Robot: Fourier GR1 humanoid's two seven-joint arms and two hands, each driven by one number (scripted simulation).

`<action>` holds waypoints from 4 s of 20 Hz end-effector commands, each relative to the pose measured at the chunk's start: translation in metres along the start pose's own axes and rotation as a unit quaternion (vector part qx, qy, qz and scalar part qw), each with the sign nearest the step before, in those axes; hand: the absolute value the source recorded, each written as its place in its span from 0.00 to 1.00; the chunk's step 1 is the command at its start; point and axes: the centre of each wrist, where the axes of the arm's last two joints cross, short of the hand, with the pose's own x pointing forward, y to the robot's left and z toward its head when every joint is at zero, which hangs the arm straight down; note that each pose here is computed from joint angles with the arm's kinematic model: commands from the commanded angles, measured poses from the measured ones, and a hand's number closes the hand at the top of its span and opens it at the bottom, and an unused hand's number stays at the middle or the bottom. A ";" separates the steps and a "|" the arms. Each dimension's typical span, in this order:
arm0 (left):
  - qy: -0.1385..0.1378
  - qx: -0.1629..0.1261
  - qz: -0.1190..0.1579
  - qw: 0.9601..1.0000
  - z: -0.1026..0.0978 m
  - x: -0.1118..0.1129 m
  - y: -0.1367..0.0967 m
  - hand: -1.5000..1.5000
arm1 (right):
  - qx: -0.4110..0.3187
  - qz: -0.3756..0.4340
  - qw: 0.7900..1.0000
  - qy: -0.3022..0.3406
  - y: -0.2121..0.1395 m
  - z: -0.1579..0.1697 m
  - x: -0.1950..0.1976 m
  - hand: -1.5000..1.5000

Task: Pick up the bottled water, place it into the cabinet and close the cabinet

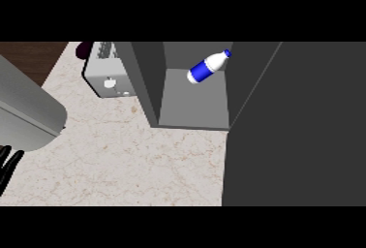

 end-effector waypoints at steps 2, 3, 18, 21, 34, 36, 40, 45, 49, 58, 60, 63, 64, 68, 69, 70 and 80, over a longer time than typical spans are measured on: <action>0.003 -0.003 -0.002 1.000 0.004 0.009 0.012 0.00 | 0.019 0.101 0.995 0.011 0.032 -0.026 0.041 1.00; 0.005 -0.005 -0.007 1.000 0.007 0.009 0.013 0.00 | 0.017 0.097 0.995 0.014 0.031 -0.030 0.039 1.00; -0.001 -0.013 -0.008 1.000 0.014 0.027 0.040 0.00 | 0.017 0.032 0.999 -0.017 0.022 -0.115 0.029 1.00; -0.005 -0.020 -0.008 1.000 0.015 0.033 0.044 0.00 | -0.005 0.010 1.000 -0.009 0.020 -0.145 0.024 1.00; -0.005 -0.035 0.005 0.999 0.038 0.047 0.078 0.00 | 0.156 0.003 0.983 0.094 0.035 -0.290 0.052 1.00; -0.021 -0.004 0.001 1.000 0.043 0.057 0.092 0.00 | 0.159 0.004 0.981 0.110 0.033 -0.305 0.062 1.00; -0.020 0.006 0.002 1.000 0.064 0.057 0.099 0.00 | 0.118 -0.068 0.981 0.135 0.000 -0.315 0.052 1.00; -0.017 0.002 -0.008 1.000 0.078 0.065 0.098 0.00 | 0.093 -0.100 0.980 0.145 -0.035 -0.325 0.027 1.00; -0.020 0.014 0.003 1.000 0.080 0.068 0.092 0.00 | 0.069 -0.119 0.979 0.149 -0.080 -0.297 0.005 1.00; -0.019 0.017 0.001 1.000 0.101 0.061 0.097 0.00 | -0.023 -0.094 0.990 0.105 -0.122 -0.300 -0.007 1.00; -0.020 0.016 -0.006 1.000 0.093 0.068 0.091 0.00 | -0.019 -0.070 0.994 0.085 -0.124 -0.300 0.002 1.00; -0.020 0.018 -0.007 1.000 0.097 0.076 0.096 0.00 | -0.031 -0.034 0.996 0.082 -0.145 -0.294 0.000 1.00; -0.028 0.015 -0.007 0.999 0.081 0.061 0.090 0.00 | -0.034 -0.034 0.996 0.072 -0.157 -0.298 0.014 1.00; -0.023 0.013 -0.003 1.000 0.082 0.065 0.103 0.00 | -0.040 -0.008 0.998 0.047 -0.142 -0.321 0.030 1.00; -0.018 0.014 0.000 1.000 0.091 0.059 0.098 0.00 | -0.057 0.002 0.997 0.046 -0.161 -0.298 0.011 0.00; -0.013 0.011 0.002 1.000 0.083 0.064 0.086 0.00 | -0.064 0.000 0.998 0.026 -0.158 -0.304 0.029 0.00; -0.010 -0.005 -0.010 1.000 0.075 0.066 0.099 0.00 | -0.118 0.037 0.992 -0.007 -0.159 -0.316 0.046 0.00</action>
